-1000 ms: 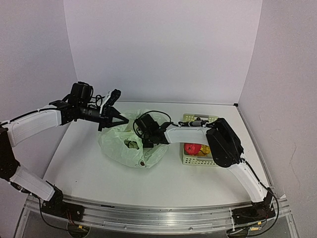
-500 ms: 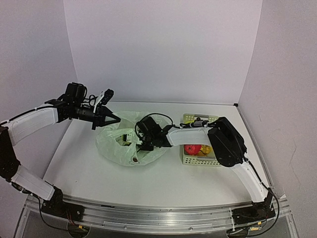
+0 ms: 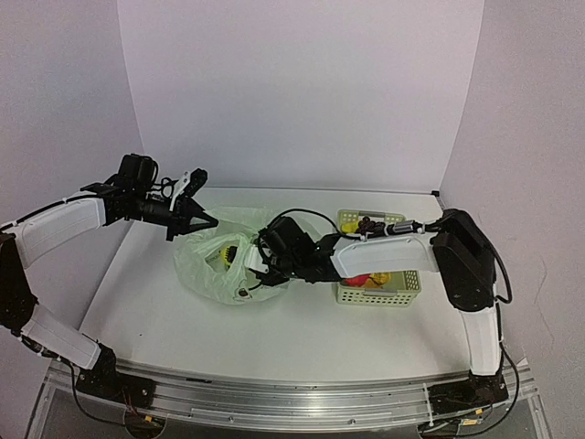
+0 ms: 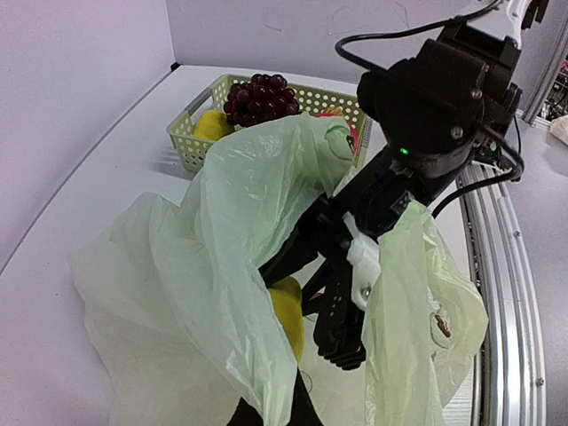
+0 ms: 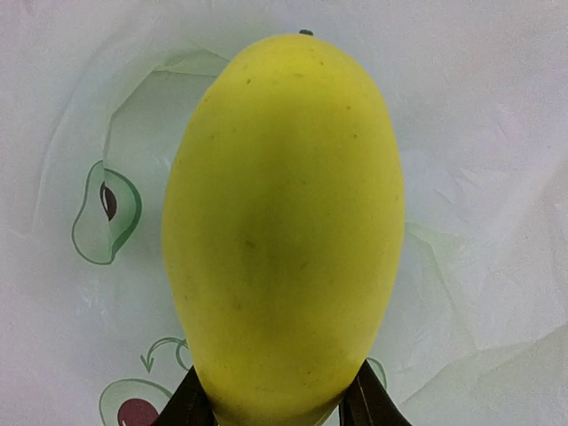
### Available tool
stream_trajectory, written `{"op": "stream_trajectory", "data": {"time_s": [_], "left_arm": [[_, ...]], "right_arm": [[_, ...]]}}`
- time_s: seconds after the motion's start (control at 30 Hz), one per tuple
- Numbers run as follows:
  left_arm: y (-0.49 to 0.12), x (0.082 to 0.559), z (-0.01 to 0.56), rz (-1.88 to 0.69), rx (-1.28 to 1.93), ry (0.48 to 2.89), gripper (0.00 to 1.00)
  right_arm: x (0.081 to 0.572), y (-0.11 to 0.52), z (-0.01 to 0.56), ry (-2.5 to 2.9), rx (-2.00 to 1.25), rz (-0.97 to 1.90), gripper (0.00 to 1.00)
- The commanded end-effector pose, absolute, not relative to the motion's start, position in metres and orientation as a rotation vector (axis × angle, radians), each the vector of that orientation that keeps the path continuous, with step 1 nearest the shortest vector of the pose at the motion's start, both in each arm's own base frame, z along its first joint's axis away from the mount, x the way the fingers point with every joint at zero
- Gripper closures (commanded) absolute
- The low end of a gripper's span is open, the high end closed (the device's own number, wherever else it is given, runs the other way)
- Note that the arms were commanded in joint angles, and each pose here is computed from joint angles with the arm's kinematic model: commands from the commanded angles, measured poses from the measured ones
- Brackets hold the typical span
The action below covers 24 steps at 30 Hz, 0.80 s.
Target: Untie the knot of the plastic bag and take out the fruit
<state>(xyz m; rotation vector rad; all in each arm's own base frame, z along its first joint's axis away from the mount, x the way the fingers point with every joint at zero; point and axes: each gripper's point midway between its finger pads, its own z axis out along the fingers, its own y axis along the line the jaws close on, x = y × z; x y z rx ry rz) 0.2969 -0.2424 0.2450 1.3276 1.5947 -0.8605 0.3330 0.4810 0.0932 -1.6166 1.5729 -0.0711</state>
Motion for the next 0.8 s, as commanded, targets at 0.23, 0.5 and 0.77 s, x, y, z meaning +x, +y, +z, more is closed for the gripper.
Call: {"op": "stream_trajectory", "data": {"time_s": [0.23,0.5,0.77], "left_arm": [[-0.242,0.308,0.250,-0.791,1.322,1.573,1.00],[-0.241,0.318,0.251,-0.777,1.276,1.602,1.00],[-0.241,0.325,0.250,-0.766,1.238,1.625,1.00]], "right_arm": [[0.299,0.476,0.176,1.543,-1.447,0.096,0.89],[0.266,0.456,0.237,1.592,-1.300,0.320,0.90],[0.265,0.402,0.287,1.736,-0.988,0.490,0.90]]}}
